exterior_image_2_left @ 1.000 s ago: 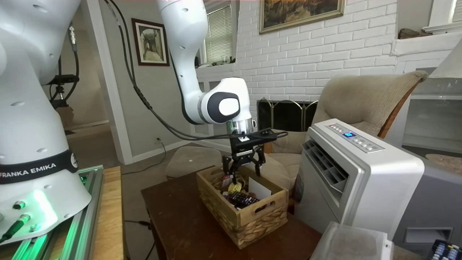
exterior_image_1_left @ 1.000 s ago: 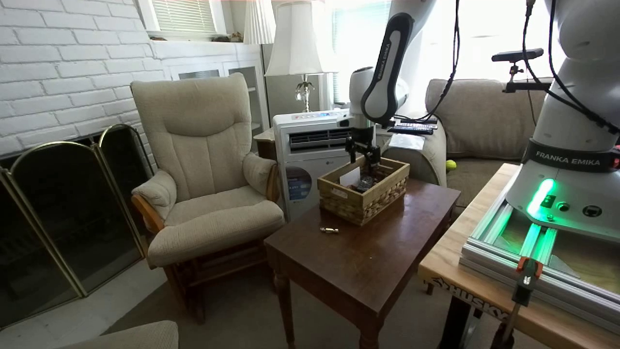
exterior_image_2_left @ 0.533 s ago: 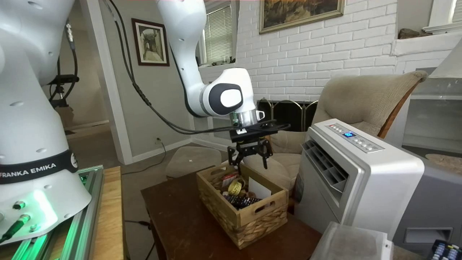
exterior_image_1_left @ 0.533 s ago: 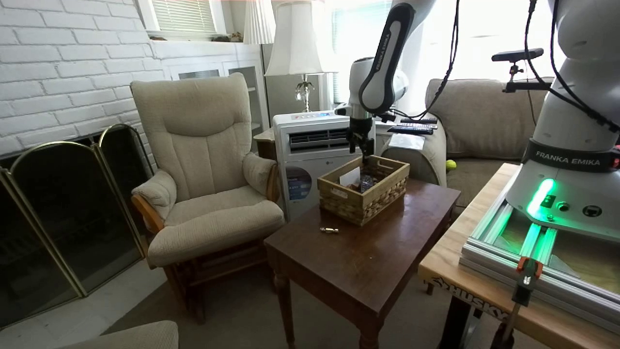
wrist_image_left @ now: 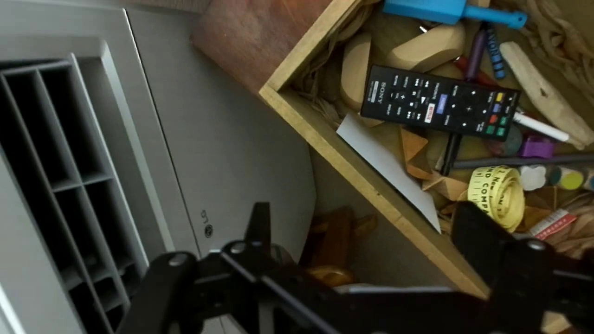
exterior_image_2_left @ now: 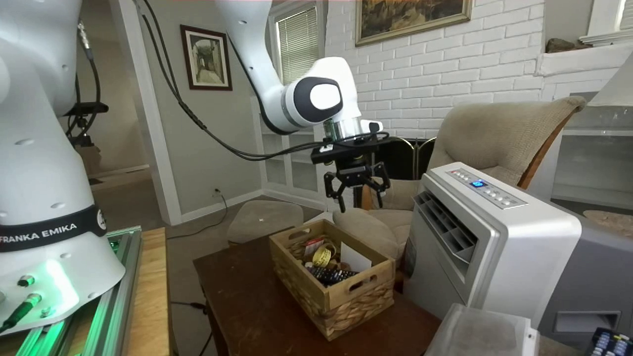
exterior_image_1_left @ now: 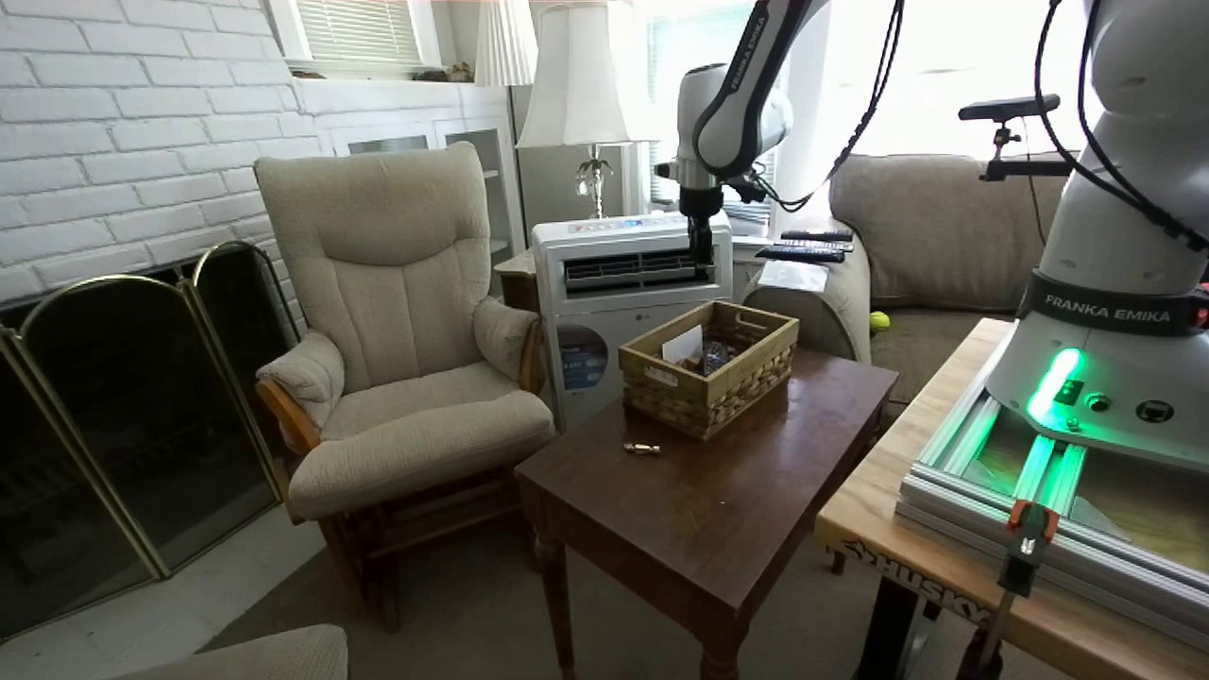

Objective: Turn the basket to the left, then turn on the air cooler, and finally put one remote in the basket

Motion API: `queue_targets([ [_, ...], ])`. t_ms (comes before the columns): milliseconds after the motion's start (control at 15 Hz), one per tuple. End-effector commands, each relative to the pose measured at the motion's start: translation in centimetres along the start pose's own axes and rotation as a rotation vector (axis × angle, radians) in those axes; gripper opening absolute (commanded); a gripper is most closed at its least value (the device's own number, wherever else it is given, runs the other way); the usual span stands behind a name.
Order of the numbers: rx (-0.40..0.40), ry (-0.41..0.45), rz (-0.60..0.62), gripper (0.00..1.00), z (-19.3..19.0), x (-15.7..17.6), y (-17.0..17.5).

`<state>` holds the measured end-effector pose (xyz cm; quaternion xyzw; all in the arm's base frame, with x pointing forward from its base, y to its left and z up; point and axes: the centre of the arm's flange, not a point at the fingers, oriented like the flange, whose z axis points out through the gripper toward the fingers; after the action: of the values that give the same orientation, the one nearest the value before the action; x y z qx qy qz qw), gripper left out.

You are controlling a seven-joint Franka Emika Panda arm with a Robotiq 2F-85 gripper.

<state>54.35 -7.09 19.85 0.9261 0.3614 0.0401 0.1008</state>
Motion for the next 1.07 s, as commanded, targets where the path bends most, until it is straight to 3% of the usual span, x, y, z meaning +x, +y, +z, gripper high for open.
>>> queue_targets([
  [0, 0.004, -0.08, 0.185, 1.0, -2.1, 1.0, 1.9],
  [400, 0.104, -0.236, 0.451, 1.0, -3.7, 1.1, 5.7],
  [867, 0.216, -0.2, 0.791, 1.0, -3.3, 1.1, 7.6],
  [933, 0.174, -0.211, 0.702, 1.0, -4.0, 0.5, 6.7],
  [1000, 0.186, -0.206, 0.729, 1.0, -3.8, 0.5, 6.8],
])
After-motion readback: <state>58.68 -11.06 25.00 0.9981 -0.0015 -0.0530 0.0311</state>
